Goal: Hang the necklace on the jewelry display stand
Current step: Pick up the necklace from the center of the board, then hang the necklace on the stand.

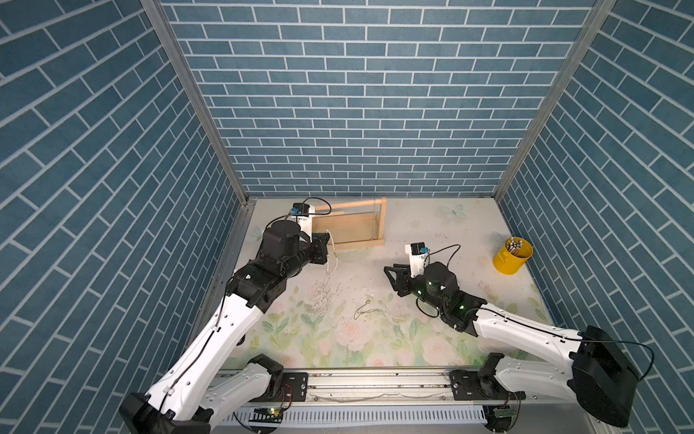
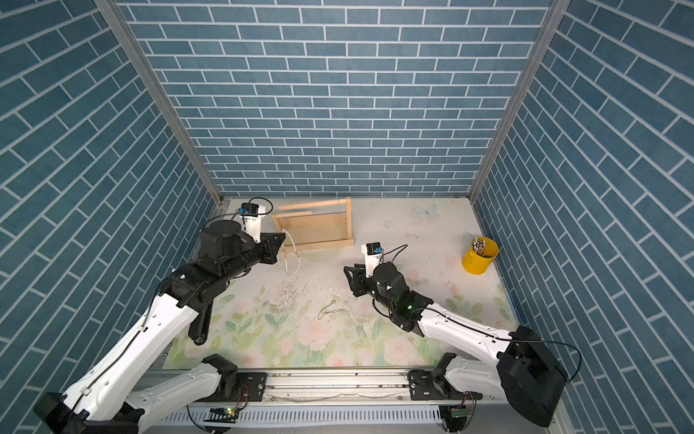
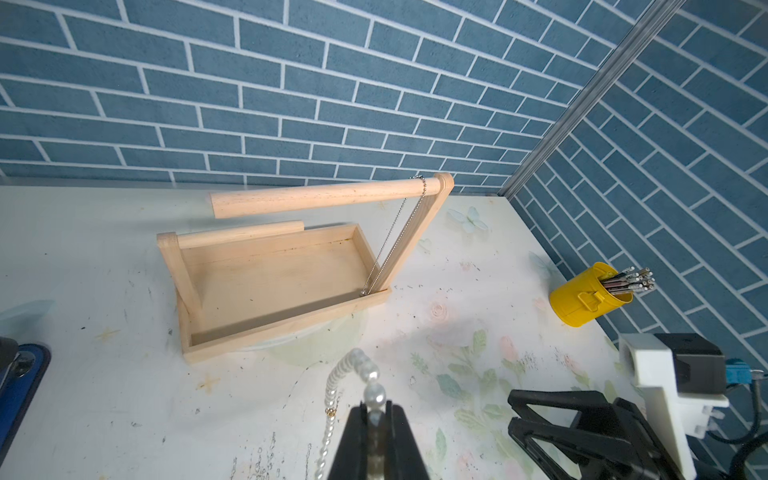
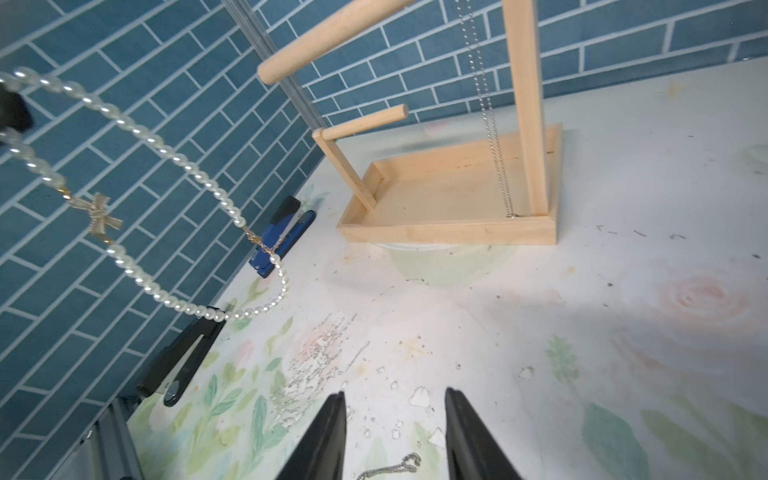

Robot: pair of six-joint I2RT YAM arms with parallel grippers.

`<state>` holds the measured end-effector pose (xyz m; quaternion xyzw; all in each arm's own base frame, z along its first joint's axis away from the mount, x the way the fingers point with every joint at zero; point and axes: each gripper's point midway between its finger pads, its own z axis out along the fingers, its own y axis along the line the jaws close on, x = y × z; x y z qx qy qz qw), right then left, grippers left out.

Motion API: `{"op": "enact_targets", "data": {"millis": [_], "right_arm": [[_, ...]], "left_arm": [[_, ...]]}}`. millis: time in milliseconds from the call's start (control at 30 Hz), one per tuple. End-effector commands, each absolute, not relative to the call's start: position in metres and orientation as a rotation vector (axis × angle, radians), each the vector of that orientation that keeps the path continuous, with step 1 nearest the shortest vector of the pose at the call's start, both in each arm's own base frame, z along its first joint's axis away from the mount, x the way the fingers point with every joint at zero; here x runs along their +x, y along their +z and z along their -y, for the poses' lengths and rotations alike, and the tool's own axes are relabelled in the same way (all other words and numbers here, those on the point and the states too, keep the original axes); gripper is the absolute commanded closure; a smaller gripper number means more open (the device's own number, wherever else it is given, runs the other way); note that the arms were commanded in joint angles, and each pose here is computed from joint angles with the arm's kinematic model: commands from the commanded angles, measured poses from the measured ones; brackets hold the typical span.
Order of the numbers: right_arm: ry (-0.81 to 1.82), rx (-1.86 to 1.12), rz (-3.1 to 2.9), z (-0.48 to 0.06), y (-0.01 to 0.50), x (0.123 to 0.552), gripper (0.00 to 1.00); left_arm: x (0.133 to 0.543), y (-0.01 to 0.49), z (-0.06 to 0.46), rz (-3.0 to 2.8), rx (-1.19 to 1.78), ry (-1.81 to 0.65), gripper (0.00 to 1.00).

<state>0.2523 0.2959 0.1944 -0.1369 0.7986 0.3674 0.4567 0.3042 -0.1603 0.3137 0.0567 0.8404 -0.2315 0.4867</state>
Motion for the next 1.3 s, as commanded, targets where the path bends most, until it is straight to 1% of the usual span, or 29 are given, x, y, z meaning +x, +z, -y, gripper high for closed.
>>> {"op": "enact_targets", "data": {"millis": [0, 133, 333, 500, 633, 667, 767, 867, 933, 967, 1067, 1267], "right_arm": [[0.997, -0.437, -1.885, -0.319, 0.219, 0.248, 0.57], [1.02, -0.539, -1.8, -0.348, 0.243, 0.258, 0.57], [1.105, -0.76, -1.652, -0.423, 0.274, 0.275, 0.57], [1.121, -0.943, -1.579, -0.485, 0.279, 0.283, 0.56], [1.083, -0.969, -1.559, -0.51, 0.284, 0.299, 0.56], [1.075, -0.966, -1.555, -0.512, 0.284, 0.303, 0.57], [1.068, -0.97, -1.53, -0.52, 0.286, 0.309, 0.68], [1.054, -0.981, -1.531, -0.525, 0.283, 0.313, 0.86], [1.027, -0.982, -1.536, -0.527, 0.28, 0.318, 0.96], [1.011, -0.978, -1.54, -0.527, 0.278, 0.321, 0.99], [0.965, -0.963, -1.534, -0.529, 0.279, 0.331, 1.0], [0.883, -0.949, -1.438, -0.55, 0.306, 0.357, 0.99]], "left_arm": [[0.308, 0.305, 0.159, -2.092, 0.156, -0.554, 1.0], [0.316, 0.301, 0.153, -2.114, 0.156, -0.56, 1.0], [0.314, 0.312, 0.148, -2.094, 0.193, -0.62, 1.0], [0.312, 0.319, 0.135, -2.101, 0.187, -0.593, 1.0], [0.311, 0.324, 0.129, -2.102, 0.176, -0.601, 1.0], [0.31, 0.325, 0.129, -2.099, 0.174, -0.604, 1.0], [0.308, 0.327, 0.128, -2.095, 0.181, -0.612, 1.0], [0.307, 0.326, 0.125, -2.1, 0.171, -0.601, 1.0], [0.309, 0.326, 0.118, -2.102, 0.147, -0.576, 1.0], [0.309, 0.326, 0.116, -2.101, 0.137, -0.566, 1.0], [0.314, 0.325, 0.108, -2.098, 0.092, -0.528, 1.0], [0.332, 0.325, 0.103, -2.064, 0.017, -0.507, 1.0]]}}
